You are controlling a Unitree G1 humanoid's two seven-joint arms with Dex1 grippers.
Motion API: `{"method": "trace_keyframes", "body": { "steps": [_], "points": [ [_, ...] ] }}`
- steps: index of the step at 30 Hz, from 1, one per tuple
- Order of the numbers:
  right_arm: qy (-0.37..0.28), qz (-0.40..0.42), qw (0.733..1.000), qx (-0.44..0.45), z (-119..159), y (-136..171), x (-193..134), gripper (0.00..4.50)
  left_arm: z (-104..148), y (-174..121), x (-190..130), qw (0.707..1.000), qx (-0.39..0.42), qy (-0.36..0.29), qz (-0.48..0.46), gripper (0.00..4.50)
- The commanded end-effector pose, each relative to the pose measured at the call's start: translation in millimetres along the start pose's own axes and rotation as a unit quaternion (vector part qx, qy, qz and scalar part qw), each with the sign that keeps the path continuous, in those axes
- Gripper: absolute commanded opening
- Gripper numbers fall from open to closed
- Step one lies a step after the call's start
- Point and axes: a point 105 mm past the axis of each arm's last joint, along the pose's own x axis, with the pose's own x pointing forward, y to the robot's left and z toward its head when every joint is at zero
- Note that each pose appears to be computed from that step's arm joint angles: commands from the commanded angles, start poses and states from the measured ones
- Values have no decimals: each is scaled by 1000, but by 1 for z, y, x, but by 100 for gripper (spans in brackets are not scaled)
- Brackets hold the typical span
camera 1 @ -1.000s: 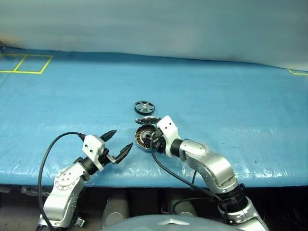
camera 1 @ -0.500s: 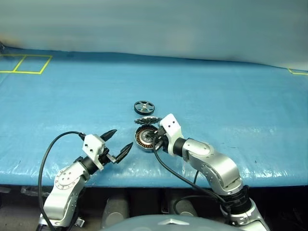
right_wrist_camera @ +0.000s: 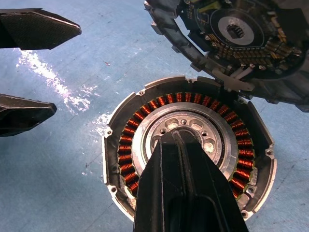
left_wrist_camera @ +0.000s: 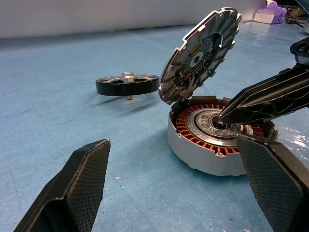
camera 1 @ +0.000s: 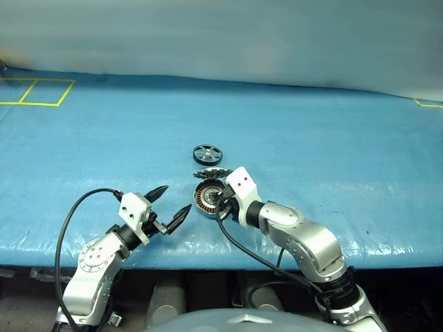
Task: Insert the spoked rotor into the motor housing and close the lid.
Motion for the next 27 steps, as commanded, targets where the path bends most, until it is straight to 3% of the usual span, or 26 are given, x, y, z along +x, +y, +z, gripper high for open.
{"method": "trace_keyframes", "body": {
  "steps": [1, 27],
  "points": [
    [-23, -9, 1000, -7, 11, -2, 1, 1, 7, 1, 0, 1000, 12, -13, 4, 450],
    [-21, 4, 1000, -6, 13, 5, -1, 1, 7, 0, 1, 1000, 10, -12, 1, 450]
  ]
}}
